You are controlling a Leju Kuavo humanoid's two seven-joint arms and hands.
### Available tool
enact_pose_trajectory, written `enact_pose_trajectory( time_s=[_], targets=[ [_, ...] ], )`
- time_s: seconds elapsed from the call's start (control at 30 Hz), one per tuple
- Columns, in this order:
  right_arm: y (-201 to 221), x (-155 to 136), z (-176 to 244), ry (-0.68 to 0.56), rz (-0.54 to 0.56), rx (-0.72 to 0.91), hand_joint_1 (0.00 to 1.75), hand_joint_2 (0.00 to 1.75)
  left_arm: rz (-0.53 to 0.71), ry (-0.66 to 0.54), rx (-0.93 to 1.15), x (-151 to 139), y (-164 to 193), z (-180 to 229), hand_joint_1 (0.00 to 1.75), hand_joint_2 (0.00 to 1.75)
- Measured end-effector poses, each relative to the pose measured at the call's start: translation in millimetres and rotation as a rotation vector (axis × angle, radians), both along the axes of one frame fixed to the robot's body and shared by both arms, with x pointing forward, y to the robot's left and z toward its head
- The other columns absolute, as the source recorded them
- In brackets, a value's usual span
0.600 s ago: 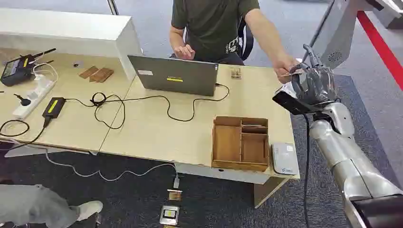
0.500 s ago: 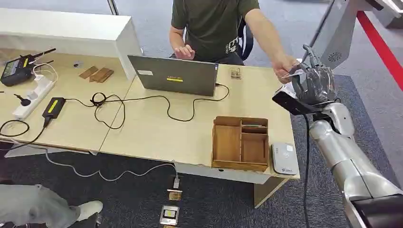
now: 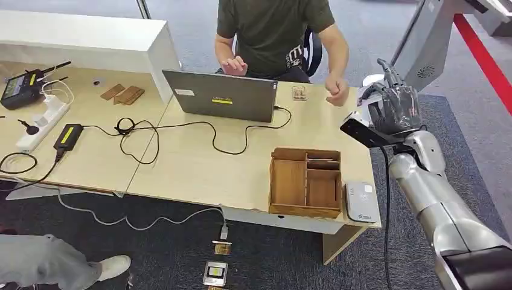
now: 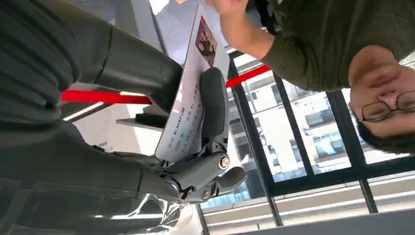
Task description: Pass the card to the sensor for recognition and then transmit it.
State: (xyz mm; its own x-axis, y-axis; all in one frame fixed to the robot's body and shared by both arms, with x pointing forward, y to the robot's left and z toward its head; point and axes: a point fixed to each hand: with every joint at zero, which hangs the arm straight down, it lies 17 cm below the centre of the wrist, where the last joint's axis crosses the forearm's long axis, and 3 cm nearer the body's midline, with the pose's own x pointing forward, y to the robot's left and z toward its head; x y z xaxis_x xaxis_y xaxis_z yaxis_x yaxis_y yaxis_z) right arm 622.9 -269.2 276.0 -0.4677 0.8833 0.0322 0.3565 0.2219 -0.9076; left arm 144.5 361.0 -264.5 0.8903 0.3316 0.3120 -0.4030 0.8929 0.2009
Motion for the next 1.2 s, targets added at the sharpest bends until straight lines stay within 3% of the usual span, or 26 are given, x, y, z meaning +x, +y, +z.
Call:
enact_pose_trajectory(
  time_s=[0.63, 1.2],
  targets=[
    [-49.6, 3.7, -26.1, 0.078, -0.123, -0.041, 1.75, 1.75, -0.029, -0.001, -0.012, -1.0, -6.6, -0.9, 0.00, 0.00],
    [-105.9, -12.1, -72.9, 0.171, -0.223, -0.059, 1.75, 1.75, -0.004, -0.034, -0.009, 2.9, -8.2, 0.4, 0.00, 0.00]
  ],
)
